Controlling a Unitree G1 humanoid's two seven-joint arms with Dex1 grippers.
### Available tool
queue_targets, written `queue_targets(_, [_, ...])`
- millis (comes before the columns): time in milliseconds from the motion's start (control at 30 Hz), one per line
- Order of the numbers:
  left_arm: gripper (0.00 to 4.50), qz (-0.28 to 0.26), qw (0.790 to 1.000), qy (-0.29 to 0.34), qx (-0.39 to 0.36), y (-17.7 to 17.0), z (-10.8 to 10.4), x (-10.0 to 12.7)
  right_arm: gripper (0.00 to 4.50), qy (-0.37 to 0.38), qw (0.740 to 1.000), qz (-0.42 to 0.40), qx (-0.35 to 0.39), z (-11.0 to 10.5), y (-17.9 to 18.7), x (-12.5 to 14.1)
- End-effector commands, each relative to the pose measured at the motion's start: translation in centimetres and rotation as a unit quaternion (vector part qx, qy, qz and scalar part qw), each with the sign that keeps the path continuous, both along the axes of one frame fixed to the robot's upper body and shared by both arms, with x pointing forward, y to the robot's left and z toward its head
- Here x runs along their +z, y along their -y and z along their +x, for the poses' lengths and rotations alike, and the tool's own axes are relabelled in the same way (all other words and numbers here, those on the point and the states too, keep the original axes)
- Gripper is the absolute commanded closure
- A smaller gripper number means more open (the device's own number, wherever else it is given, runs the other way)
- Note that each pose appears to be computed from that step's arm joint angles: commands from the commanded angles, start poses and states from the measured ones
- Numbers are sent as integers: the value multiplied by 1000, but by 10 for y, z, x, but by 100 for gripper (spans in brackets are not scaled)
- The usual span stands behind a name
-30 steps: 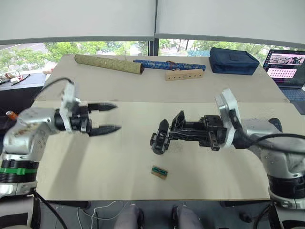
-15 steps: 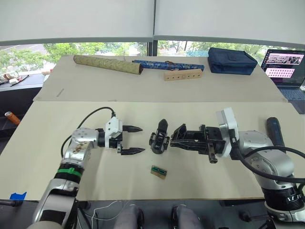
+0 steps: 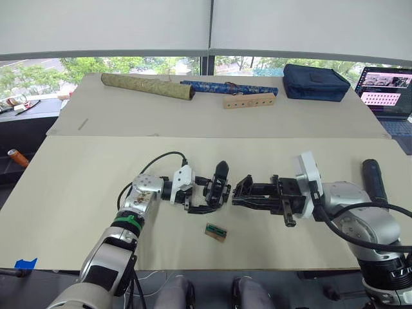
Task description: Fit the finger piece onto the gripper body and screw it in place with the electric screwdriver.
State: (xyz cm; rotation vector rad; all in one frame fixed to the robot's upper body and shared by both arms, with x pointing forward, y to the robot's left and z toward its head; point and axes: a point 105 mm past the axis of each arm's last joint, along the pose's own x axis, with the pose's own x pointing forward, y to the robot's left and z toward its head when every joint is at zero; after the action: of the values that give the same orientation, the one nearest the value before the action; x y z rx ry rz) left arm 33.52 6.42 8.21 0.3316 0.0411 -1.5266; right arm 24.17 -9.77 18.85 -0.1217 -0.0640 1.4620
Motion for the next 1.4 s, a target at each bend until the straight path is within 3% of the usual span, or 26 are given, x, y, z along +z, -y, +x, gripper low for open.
queue_targets(33, [0,6,1000,9,-17,9,-2,1,411,23,1000,-1,4,-7,-1,7])
queue_targets(67, [0,6,1000,8,-17,10,-2,0,411,23,1000,-2,3,-7,-1,7])
queue_targets(133, [54,11,1000,9,-18,8,-2,-2,411,25,1000,0,-1,-7,-1,7])
queue_targets(267, [220,28,999,13,-26,7,-5,-9,411,49,999,9,-10,-3,-6,10])
queue_targets(633, [219,28,999,5,16,8,-1,-18,411,89,995,3,-51,25,-29,-6])
queue_targets(1400, [219,61,997,-37,28,2,-8,-33,411,90,993,-48,-52,45,-48,-36])
